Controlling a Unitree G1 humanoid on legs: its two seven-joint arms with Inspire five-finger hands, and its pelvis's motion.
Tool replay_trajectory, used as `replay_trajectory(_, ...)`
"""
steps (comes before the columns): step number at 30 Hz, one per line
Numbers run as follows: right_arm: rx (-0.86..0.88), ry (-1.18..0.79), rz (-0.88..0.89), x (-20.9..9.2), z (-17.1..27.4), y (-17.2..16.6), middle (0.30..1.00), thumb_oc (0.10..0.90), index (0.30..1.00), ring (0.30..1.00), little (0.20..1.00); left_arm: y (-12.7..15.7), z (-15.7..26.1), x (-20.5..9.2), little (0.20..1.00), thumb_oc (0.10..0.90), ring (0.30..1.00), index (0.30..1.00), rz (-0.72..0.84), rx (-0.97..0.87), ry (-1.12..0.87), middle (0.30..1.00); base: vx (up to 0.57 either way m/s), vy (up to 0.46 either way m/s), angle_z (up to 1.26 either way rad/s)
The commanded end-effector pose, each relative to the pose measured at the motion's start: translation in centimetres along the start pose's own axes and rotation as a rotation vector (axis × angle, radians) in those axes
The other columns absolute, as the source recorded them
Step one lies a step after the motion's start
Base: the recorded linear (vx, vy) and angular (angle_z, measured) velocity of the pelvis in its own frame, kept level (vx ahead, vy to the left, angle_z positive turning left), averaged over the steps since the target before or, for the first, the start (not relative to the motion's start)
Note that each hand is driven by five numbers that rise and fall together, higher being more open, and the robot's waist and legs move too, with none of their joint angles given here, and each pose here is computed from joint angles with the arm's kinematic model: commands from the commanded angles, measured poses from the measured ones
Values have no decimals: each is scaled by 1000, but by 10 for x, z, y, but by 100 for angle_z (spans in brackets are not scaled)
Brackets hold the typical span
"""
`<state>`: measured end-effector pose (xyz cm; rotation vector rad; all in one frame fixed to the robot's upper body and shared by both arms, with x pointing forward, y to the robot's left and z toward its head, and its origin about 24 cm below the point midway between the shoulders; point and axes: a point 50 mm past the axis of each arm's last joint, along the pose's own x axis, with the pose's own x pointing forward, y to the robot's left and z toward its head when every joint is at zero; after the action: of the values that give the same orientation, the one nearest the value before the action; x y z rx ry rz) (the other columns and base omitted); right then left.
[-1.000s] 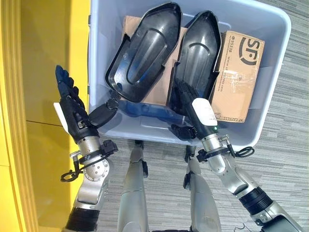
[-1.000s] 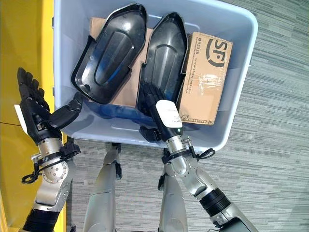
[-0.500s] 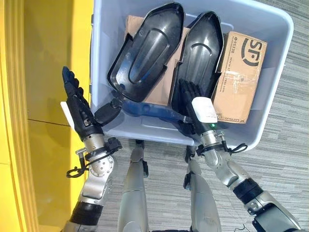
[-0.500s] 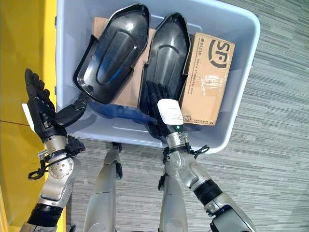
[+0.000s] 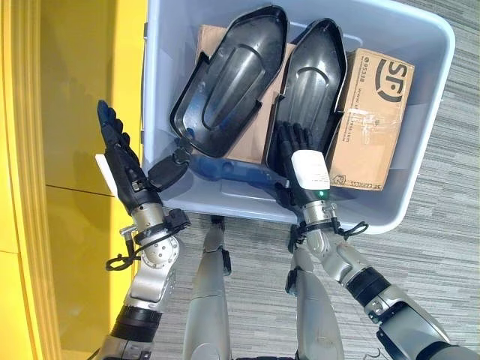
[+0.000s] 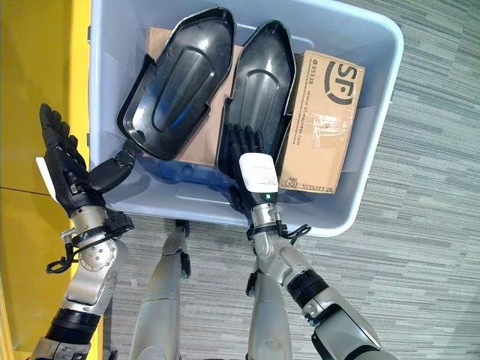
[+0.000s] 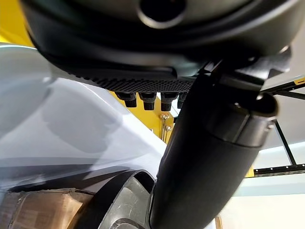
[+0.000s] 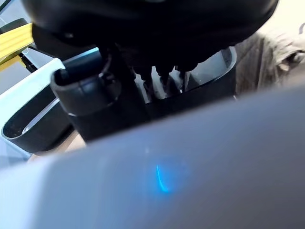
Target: Move parts from the plastic box to the shelf.
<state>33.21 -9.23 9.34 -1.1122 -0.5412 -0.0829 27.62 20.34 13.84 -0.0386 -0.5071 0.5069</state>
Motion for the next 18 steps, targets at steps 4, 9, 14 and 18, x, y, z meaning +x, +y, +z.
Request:
replay_trajectory(4, -22, 88, 119, -2, -9, 24, 1000, 900, 1000, 1000, 1000, -9, 24, 2, 1000, 900, 1000, 1000, -60, -79, -137, 1000, 0, 0, 0)
replay_trajectory(9, -73, 204, 170, -8, -32, 33, 1000, 900, 1000, 1000, 1000, -6, 22, 0, 1000, 900, 1000, 1000, -80, -94, -124, 1000, 0, 0, 0)
replay_trajectory(14, -110, 317, 204, -15, -53, 37, 1000, 900, 1000, 1000, 1000, -5, 24, -2, 1000, 900, 1000, 1000, -99, -108, -127, 1000, 0, 0, 0)
replay_trajectory(18, -160, 453, 235, -26, -81, 36, 962, 873, 962, 962, 962, 0, 27, -6, 1000, 900, 1000, 1000, -118, -139, -129, 1000, 0, 2, 1)
